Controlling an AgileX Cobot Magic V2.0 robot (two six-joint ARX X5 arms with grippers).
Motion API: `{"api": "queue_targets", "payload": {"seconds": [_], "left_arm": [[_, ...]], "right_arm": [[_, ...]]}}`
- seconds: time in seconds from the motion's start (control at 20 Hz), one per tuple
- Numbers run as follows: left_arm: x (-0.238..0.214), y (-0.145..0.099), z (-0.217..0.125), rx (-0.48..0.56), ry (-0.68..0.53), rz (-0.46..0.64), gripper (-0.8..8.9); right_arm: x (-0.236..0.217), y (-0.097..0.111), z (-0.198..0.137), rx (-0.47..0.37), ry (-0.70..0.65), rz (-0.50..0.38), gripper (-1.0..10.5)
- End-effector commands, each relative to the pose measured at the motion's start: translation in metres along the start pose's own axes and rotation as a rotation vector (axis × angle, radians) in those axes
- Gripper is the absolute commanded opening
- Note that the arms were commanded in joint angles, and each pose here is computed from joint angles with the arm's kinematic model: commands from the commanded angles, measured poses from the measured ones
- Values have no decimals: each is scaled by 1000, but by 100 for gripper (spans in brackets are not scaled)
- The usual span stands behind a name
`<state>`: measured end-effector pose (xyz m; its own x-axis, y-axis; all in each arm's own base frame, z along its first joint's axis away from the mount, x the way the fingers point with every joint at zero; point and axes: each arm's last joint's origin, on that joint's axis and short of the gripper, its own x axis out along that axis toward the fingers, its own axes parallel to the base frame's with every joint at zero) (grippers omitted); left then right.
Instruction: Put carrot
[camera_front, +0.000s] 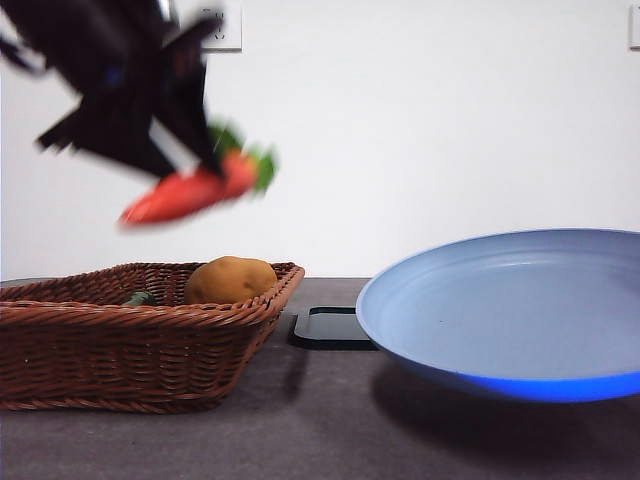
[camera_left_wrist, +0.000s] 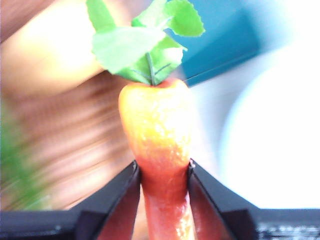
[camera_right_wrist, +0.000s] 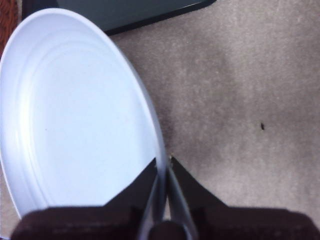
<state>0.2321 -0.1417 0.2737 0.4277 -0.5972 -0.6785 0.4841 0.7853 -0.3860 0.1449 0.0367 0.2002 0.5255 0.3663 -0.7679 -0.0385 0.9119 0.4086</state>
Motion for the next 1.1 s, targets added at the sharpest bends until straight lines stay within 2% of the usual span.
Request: {"api": "queue_targets", "payload": {"seconds": [0.05, 0.1, 0.2, 0.4, 0.7, 0.9, 1.1], "left_arm": [[0, -29, 8, 43, -42, -246, 85], [5, -44, 7, 74, -50, -304, 85], [23, -73, -3, 149, -36, -330, 86], [60, -98, -23, 202, 50, -336, 88], [101, -97, -42, 209, 141, -254, 93], [106, -96, -46, 235, 169, -246, 250], [103, -98, -45, 234, 165, -259, 257]], "right_arm": [[-2, 4, 4, -10, -5, 45, 3], [-2, 5, 3, -2, 8, 79, 3], [-2, 5, 3, -3, 15, 89, 3], [-2, 7, 2, 3, 39, 139, 3], [-1, 9, -5, -3, 103, 133, 3], [-1, 9, -5, -3, 106, 132, 3], [-1, 9, -6, 0, 111, 128, 3]]}}
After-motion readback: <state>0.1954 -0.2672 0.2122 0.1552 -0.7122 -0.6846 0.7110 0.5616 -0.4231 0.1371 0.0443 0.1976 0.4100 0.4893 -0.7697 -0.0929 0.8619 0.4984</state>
